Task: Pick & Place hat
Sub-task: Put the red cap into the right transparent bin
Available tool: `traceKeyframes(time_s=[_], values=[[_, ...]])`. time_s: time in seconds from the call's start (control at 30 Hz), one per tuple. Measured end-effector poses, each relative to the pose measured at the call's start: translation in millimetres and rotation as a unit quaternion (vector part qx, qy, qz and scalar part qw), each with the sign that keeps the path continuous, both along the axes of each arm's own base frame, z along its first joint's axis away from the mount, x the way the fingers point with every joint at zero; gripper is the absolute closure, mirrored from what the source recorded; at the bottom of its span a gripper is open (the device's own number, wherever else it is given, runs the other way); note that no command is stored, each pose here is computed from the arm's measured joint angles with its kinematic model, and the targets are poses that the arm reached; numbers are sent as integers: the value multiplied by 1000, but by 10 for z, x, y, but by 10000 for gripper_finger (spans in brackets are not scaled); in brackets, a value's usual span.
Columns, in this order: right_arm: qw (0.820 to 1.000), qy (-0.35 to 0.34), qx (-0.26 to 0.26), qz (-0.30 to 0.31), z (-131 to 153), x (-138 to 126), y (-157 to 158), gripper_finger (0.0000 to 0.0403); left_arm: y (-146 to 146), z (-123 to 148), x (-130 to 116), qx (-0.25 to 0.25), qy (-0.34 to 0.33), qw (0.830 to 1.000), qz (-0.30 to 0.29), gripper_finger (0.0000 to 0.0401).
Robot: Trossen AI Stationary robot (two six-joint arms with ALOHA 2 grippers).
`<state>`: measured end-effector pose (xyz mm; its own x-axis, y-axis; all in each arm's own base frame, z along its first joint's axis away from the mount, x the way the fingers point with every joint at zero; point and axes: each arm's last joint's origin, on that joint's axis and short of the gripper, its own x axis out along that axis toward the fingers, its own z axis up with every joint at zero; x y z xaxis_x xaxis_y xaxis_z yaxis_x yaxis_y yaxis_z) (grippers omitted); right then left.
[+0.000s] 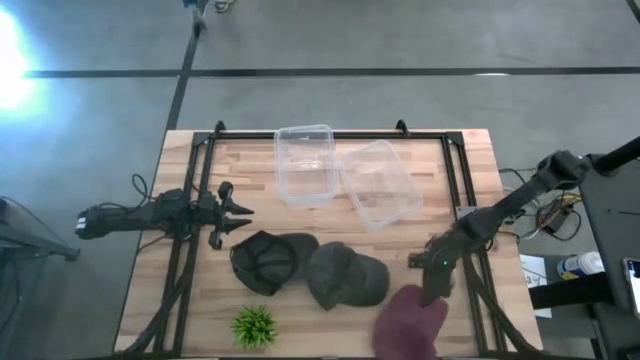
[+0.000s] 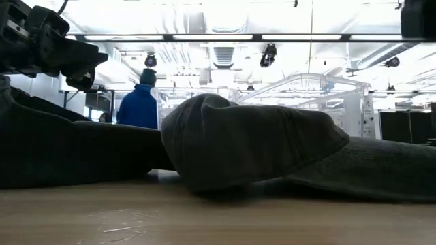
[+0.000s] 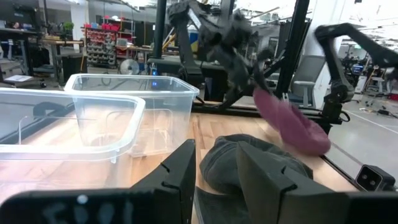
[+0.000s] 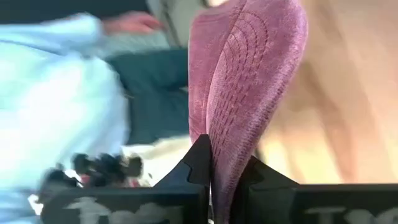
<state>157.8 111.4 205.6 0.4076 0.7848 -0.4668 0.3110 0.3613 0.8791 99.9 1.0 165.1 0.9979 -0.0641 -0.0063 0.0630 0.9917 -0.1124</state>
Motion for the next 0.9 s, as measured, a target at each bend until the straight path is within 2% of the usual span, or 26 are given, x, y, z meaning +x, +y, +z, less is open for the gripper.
traceKeyframes(time_s=[0.13,0.2,0.23,0.33,0.43,0.53,0.63,0.67,0.7,0.83,0.9], values=[[992,-62,-22,-105,411,-281,-260,390,0,0,0,0,0,1000,0,291],[973,-119,-55,-189,623,-420,-420,390,0,0,0,0,0,1000,0,291],[958,-158,-68,-231,748,-489,-497,390,0,-1,0,0,0,1000,0,291],[896,-267,-131,-331,1082,-669,-696,390,0,-1,0,0,0,1000,0,291],[827,-346,-227,-381,1390,-776,-820,390,0,-1,0,0,0,1000,0,291],[755,-369,-337,-425,1653,-820,-902,390,0,-1,0,0,1,1000,0,291],[703,-331,-430,-460,1780,-819,-945,390,0,-1,0,0,1,1000,0,291],[696,-312,-448,-467,1796,-804,-948,390,0,-1,0,0,1,1000,0,291],[698,-292,-455,-470,1795,-786,-947,390,0,-1,0,0,1,1000,0,291],[745,-191,-422,-480,1717,-680,-907,390,0,-1,0,0,1,1000,0,291],[760,-143,-419,-475,1672,-609,-873,390,0,-1,0,0,1,1000,0,291]])
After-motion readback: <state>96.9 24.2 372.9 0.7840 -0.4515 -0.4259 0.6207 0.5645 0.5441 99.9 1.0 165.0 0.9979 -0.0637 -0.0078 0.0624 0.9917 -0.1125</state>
